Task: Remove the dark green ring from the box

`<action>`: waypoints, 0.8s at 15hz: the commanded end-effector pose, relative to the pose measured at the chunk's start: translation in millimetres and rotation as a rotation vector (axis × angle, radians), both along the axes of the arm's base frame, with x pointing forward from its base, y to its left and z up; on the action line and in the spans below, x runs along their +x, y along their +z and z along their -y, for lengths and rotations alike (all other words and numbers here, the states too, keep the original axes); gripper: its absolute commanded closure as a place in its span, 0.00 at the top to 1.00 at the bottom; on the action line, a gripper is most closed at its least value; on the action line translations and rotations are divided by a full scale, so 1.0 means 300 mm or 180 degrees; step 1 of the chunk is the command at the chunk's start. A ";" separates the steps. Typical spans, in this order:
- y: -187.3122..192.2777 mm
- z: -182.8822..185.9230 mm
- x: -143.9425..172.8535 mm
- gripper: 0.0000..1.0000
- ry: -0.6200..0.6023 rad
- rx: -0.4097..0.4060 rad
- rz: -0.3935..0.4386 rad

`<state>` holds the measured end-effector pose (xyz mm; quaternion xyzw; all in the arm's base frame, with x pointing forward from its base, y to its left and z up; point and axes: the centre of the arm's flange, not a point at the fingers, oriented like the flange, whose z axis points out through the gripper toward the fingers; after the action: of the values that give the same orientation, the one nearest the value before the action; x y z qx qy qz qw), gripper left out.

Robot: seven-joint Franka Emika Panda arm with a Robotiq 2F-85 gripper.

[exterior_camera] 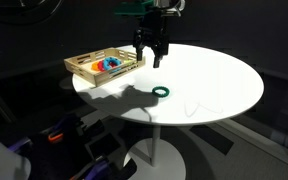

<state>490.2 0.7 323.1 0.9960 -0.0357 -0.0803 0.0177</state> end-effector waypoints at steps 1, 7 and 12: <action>0.132 -0.018 -0.015 1.00 0.0119 0.0018 -0.0061; 0.315 -0.058 -0.037 1.00 0.0154 -0.0097 0.0003; 0.432 -0.077 -0.065 1.00 0.0156 -0.0149 0.0247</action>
<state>477.7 21.3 429.4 0.9979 -0.0106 -0.0567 0.0295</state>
